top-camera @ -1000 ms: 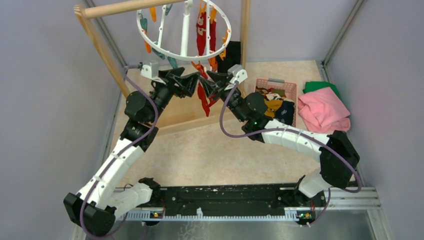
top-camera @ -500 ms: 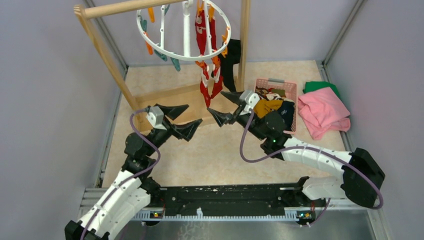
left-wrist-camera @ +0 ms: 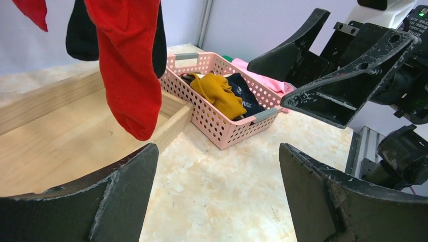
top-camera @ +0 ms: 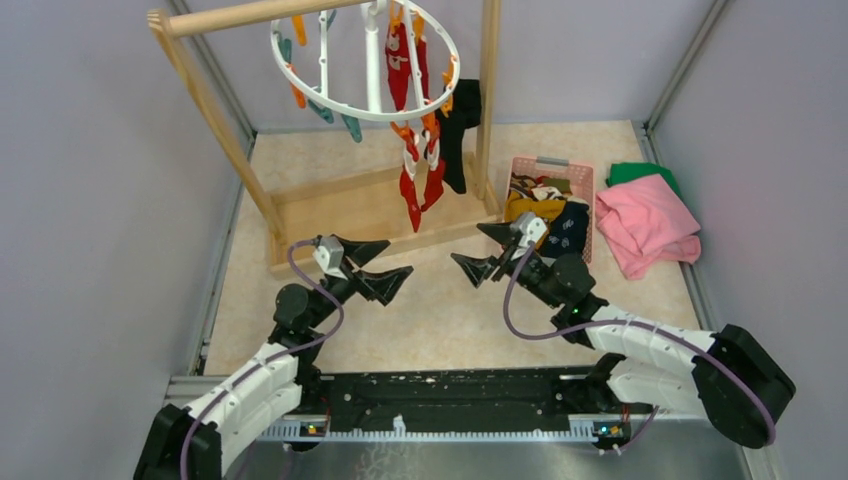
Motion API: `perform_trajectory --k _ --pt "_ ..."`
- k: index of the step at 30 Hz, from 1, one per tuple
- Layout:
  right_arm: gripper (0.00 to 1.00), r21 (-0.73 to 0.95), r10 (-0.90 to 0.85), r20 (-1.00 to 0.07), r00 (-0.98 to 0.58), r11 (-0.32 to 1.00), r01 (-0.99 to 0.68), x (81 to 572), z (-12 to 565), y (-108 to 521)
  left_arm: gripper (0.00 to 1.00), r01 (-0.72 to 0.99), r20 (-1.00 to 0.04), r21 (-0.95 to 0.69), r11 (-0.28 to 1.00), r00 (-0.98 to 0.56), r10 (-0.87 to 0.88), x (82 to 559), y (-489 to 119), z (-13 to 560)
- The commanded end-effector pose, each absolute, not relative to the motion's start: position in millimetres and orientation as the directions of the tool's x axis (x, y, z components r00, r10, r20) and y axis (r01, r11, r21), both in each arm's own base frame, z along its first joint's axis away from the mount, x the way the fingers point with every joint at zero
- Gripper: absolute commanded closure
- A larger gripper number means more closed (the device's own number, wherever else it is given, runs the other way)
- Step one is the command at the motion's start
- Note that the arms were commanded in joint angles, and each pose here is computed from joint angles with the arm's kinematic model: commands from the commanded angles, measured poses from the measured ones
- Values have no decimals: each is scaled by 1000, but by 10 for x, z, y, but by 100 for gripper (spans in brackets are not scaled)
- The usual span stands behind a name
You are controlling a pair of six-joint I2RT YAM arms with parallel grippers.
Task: Clip the socks to the hanger
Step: Reset both arms
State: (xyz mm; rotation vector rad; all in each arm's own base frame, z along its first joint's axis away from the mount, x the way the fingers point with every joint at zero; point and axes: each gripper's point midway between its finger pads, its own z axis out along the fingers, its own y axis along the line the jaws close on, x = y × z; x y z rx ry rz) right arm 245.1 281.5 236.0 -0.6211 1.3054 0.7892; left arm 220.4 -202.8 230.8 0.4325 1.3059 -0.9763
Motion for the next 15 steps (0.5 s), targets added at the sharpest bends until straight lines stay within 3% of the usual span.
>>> perform_trajectory --k 1,15 --pt "15 90 267 -959 97 608 -789 2441 2553 2648 5 819 -909 -217 531 29 -417 2156 -2011 2473" --pt "13 265 364 -931 -10 659 -704 2711 2293 2303 4 739 -911 -303 602 -38 -411 2374 -1950 2133"
